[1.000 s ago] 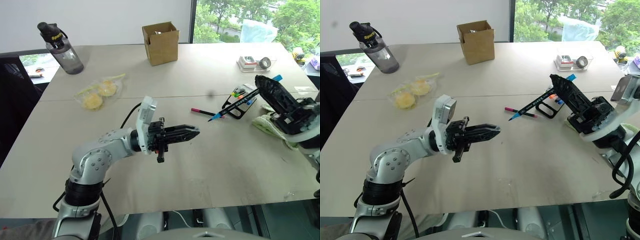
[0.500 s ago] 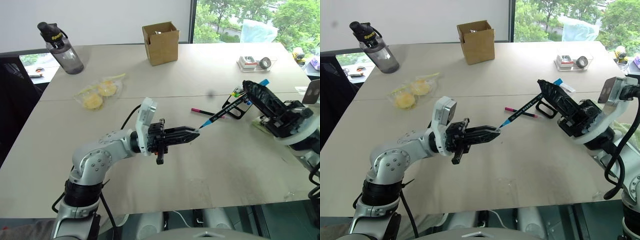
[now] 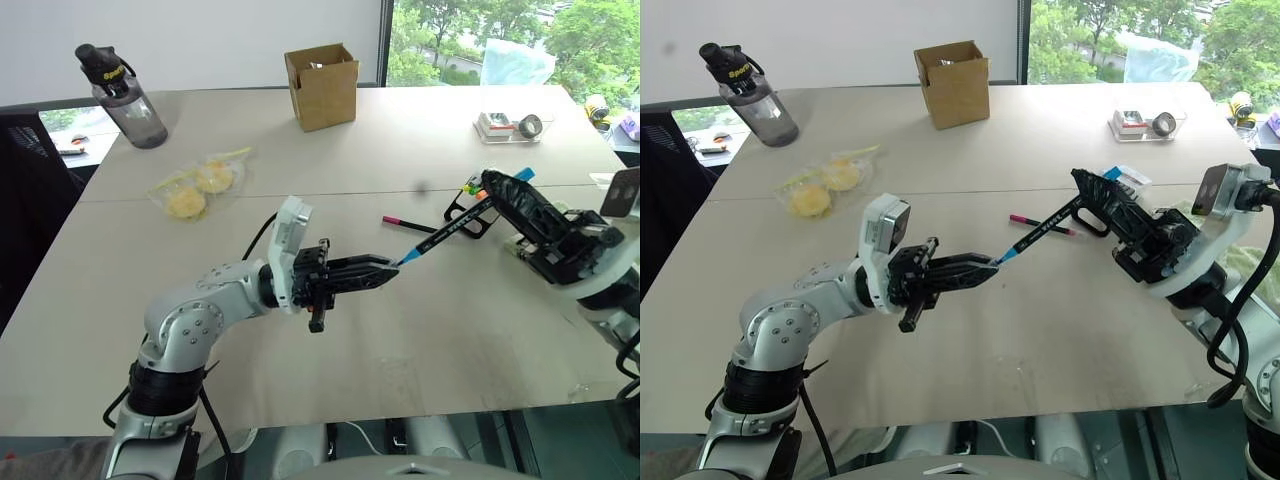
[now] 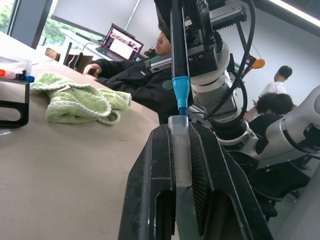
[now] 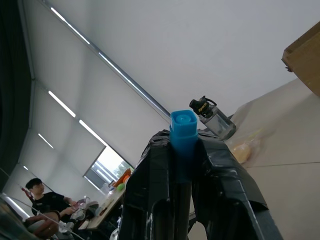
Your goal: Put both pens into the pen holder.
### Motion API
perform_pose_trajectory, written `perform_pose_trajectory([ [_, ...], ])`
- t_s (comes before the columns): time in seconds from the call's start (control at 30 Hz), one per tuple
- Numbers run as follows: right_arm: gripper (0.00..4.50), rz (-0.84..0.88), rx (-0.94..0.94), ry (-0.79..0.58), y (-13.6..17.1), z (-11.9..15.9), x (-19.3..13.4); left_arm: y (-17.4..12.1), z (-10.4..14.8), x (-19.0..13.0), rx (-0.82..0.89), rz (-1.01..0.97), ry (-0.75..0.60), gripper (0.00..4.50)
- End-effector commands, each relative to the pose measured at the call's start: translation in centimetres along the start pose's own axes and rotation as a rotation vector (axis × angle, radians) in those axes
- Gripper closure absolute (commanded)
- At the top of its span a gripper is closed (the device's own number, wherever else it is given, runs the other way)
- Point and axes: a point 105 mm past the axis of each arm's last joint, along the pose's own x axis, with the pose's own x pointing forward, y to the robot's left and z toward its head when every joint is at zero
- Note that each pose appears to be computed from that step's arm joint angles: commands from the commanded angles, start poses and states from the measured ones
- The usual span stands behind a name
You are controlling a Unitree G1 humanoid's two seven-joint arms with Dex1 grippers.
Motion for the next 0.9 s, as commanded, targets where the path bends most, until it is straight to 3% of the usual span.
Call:
perform_pose_trajectory([
  [0.03,4.46,0.057,-0.001,-0.007,1.2,0.2,0.1,-0.6,0.4,0.1,0.035,-0.026,-0.008,4.47],
  [0.9,4.46,0.064,0.020,0.002,1.0,-1.1,1.2,-0.9,0.9,0.6,0.033,-0.033,-0.065,4.47],
])
